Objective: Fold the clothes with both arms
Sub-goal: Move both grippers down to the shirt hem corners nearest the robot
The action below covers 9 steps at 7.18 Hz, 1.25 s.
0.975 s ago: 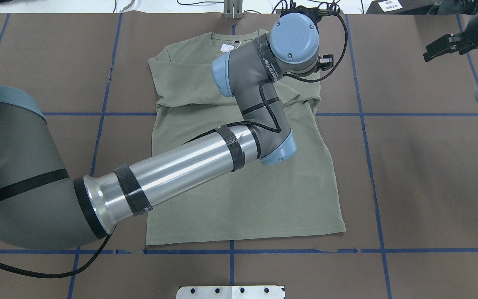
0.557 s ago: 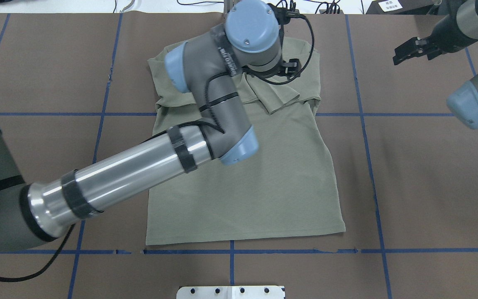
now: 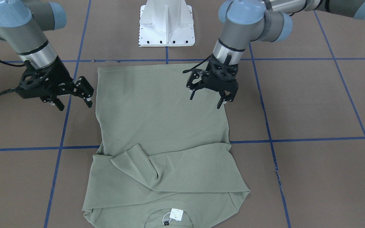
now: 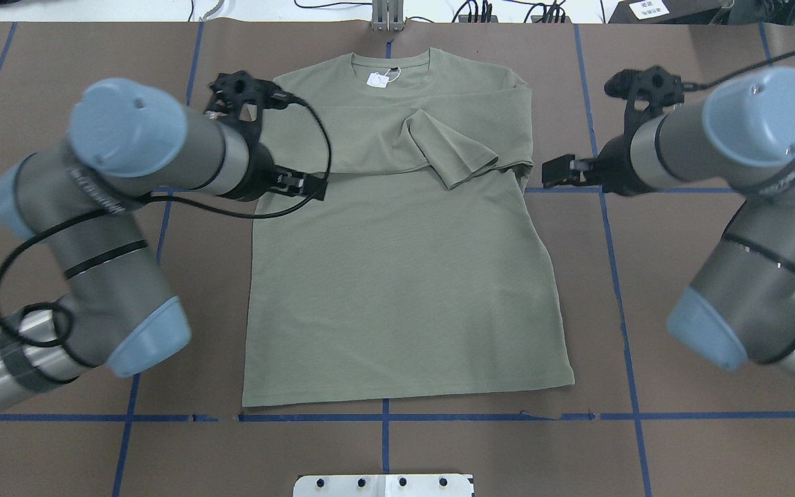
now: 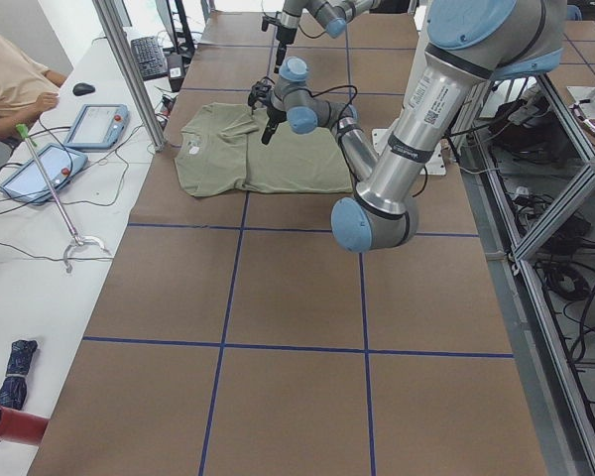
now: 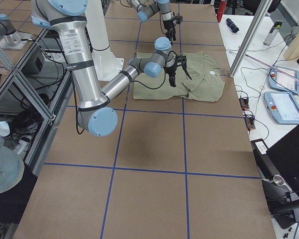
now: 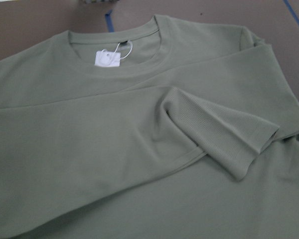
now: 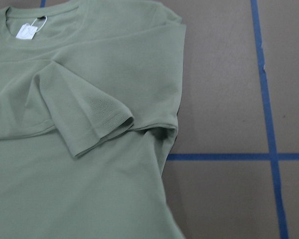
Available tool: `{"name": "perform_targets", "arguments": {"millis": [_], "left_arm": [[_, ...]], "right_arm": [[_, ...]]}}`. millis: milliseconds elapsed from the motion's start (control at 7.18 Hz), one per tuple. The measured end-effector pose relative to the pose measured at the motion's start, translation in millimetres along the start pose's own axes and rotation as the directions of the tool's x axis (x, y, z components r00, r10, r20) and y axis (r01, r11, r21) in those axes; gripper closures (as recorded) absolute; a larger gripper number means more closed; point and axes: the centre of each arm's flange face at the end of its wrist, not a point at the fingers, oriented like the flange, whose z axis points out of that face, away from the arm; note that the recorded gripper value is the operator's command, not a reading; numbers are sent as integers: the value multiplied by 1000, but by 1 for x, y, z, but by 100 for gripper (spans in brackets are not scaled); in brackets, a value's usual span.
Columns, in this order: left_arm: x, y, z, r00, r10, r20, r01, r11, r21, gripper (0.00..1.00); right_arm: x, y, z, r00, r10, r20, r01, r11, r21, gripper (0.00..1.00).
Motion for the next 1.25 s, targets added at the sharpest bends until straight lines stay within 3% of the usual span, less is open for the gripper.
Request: {"name": "perform_targets", "arguments": {"millis": [279, 418, 557, 836, 1254], "left_arm": [[-30, 67, -28, 991, -132, -8, 131, 991, -40, 0], [-33, 108, -20, 983, -182, -18, 181, 982, -55, 14], [-38, 154, -10, 971, -237, -40, 234, 970, -64, 40], [-34, 231, 8, 916, -399, -42, 394, 914, -99, 41], [-9, 279, 30, 898, -439, 19, 437, 889, -135, 42]], "right_arm": [[-14, 110, 0, 999, 50, 0, -50, 999, 21, 4], [-3, 144, -1, 997, 71, 26, -71, 997, 28, 6], [11, 168, -2, 993, 103, 57, -105, 994, 38, 6], [21, 192, 3, 988, 138, 69, -143, 988, 67, 5], [24, 196, 13, 989, 139, 56, -143, 986, 86, 1]]}}
